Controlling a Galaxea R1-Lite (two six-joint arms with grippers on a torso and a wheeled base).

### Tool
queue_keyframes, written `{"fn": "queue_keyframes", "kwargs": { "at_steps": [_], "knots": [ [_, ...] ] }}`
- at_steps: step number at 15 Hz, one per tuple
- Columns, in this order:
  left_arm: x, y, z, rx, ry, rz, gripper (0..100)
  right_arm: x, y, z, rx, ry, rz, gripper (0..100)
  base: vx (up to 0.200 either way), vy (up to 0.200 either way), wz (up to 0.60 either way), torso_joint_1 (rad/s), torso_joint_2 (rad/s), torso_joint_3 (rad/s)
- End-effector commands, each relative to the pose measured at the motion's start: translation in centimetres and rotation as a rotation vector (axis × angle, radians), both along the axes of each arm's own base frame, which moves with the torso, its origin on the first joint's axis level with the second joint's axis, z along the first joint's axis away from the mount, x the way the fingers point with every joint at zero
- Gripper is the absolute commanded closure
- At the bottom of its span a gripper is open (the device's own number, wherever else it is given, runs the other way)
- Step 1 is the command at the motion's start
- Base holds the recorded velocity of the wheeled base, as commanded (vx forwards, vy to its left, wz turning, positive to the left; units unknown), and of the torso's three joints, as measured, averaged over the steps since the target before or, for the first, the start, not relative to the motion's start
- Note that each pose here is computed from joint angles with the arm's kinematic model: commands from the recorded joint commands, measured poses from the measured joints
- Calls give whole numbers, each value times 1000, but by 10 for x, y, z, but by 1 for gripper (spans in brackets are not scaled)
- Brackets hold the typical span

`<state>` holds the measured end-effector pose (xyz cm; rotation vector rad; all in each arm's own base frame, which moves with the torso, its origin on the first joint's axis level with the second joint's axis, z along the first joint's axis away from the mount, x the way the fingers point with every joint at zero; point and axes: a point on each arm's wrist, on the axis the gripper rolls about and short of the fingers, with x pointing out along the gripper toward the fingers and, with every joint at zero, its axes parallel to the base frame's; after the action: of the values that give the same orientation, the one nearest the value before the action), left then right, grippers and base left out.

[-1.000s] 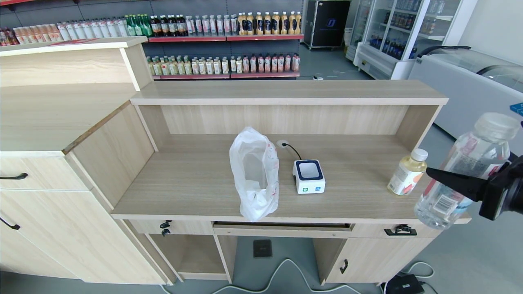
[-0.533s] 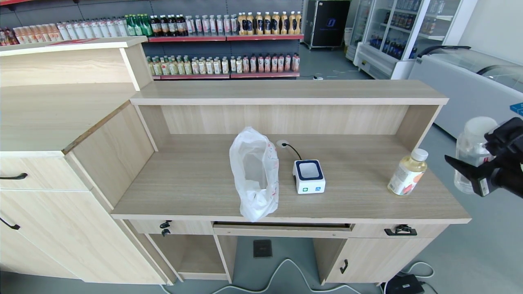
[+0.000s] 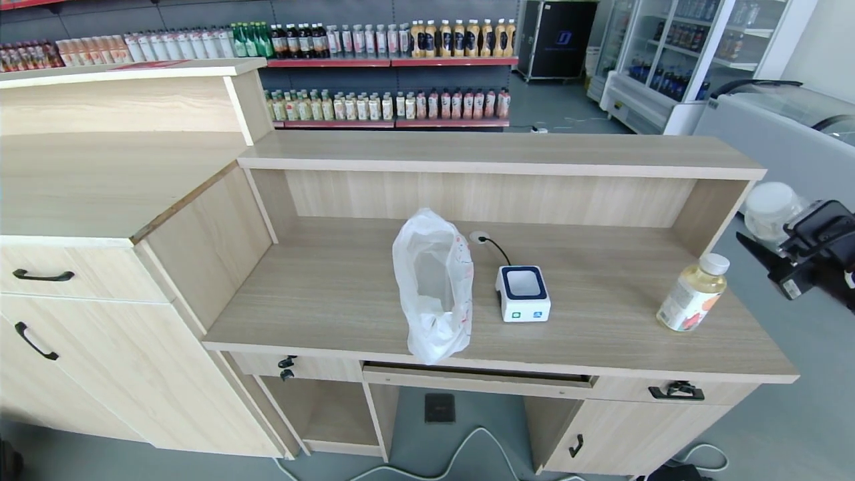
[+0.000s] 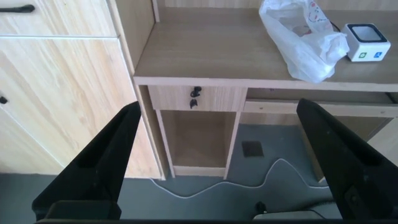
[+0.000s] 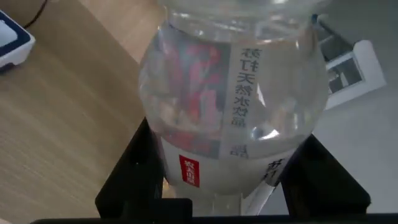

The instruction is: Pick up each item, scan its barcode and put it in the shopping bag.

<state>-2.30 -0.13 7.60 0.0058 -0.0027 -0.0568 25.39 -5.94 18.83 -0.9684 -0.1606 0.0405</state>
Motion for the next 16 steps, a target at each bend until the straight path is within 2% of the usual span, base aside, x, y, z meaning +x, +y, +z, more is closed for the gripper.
{"fn": "queue_keyframes", "kwargs": {
  "at_steps": [1,3,5,6,9,12,16],
  "knots": [
    [0,0,0,0,1,0,0,13,-1,-14,-25,18,34,100,0,0,600,-2,7,-2],
    [0,0,0,0,1,0,0,30,4,-21,-104,-46,103,100,0,0,600,2,5,2],
    [0,0,0,0,1,0,0,41,7,-35,-144,-32,171,100,0,0,600,-2,2,2],
    [0,0,0,0,1,0,0,50,8,-41,-164,-22,186,100,0,0,0,0,0,0],
    [0,0,0,0,1,0,0,80,10,-60,-156,-5,309,100,0,0,0,0,0,0],
    [0,0,0,0,1,0,0,97,9,-67,-163,-31,324,100,0,0,0,0,0,0],
    [0,0,0,0,1,0,0,111,6,-87,-149,-12,327,100,0,0,0,0,0,0]
  ]
}}
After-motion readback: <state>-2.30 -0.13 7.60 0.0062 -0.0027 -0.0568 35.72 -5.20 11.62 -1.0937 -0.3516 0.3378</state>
